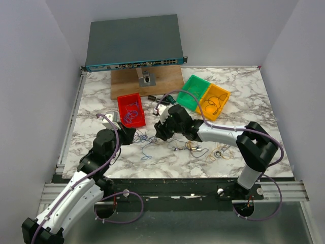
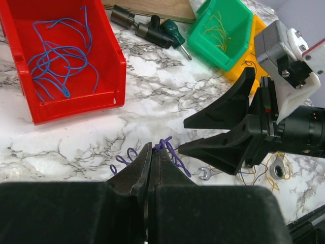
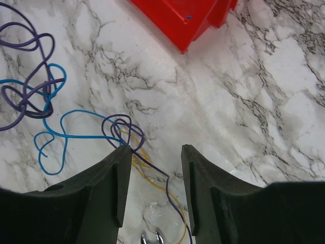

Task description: Untangle the cables

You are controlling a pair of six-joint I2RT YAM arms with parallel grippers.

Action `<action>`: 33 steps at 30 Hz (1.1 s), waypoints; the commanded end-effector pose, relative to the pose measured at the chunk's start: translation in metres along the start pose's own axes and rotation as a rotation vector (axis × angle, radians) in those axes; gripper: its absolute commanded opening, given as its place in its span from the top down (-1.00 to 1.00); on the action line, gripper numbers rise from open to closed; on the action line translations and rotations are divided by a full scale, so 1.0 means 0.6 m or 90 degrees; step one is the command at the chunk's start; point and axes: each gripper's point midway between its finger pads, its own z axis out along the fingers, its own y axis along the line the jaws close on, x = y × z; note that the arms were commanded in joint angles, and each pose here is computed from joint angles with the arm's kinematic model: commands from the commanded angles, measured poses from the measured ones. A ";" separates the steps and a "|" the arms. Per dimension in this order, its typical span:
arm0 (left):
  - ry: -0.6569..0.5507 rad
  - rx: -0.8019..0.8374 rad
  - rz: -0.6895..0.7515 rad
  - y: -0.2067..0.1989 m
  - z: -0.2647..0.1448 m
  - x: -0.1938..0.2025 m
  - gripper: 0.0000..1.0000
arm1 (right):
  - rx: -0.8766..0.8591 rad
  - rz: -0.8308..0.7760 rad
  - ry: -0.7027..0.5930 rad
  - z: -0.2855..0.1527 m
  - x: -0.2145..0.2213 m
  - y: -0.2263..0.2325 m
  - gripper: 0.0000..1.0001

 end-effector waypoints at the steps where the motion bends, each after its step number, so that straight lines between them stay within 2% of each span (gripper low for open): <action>1: -0.031 -0.020 0.000 0.005 0.002 -0.019 1.00 | -0.073 -0.027 0.000 0.004 0.002 0.036 -0.04; 4: -0.036 -0.015 -0.001 0.000 0.003 -0.026 1.00 | -0.072 -0.028 0.021 0.009 0.017 0.034 -0.02; 6: -0.034 -0.012 -0.001 -0.003 0.004 -0.027 1.00 | -0.076 -0.026 0.028 0.012 0.019 0.035 0.08; 8: -0.034 -0.010 0.000 -0.004 0.003 -0.028 1.00 | -0.083 -0.024 0.035 0.013 0.022 0.037 0.33; 11: -0.032 -0.012 -0.001 0.000 0.003 -0.023 1.00 | -0.073 -0.020 0.029 0.007 0.012 0.035 0.94; 12: -0.030 -0.013 0.000 0.001 0.004 -0.021 1.00 | -0.069 -0.017 0.022 0.001 0.004 0.035 0.99; 16: -0.026 -0.028 0.002 0.012 0.003 -0.013 1.00 | -0.006 -0.001 -0.046 -0.040 -0.048 0.017 0.99; 20: -0.044 -0.077 -0.017 0.041 -0.004 -0.010 1.00 | 0.192 0.045 -0.100 -0.100 -0.090 -0.063 0.99; 24: -0.094 -0.171 -0.077 0.089 -0.032 -0.021 1.00 | 0.310 0.129 -0.184 -0.188 -0.128 -0.121 0.99; 26: -0.137 -0.180 -0.104 0.099 -0.051 -0.034 1.00 | 0.346 0.170 -0.223 -0.235 -0.142 -0.139 0.99; 29: -0.185 -0.190 -0.130 0.113 -0.072 -0.046 1.00 | 0.455 0.262 -0.261 -0.312 -0.143 -0.189 0.99; 33: -0.196 -0.268 -0.164 0.150 -0.095 -0.039 1.00 | 0.607 0.437 -0.272 -0.423 -0.106 -0.273 0.99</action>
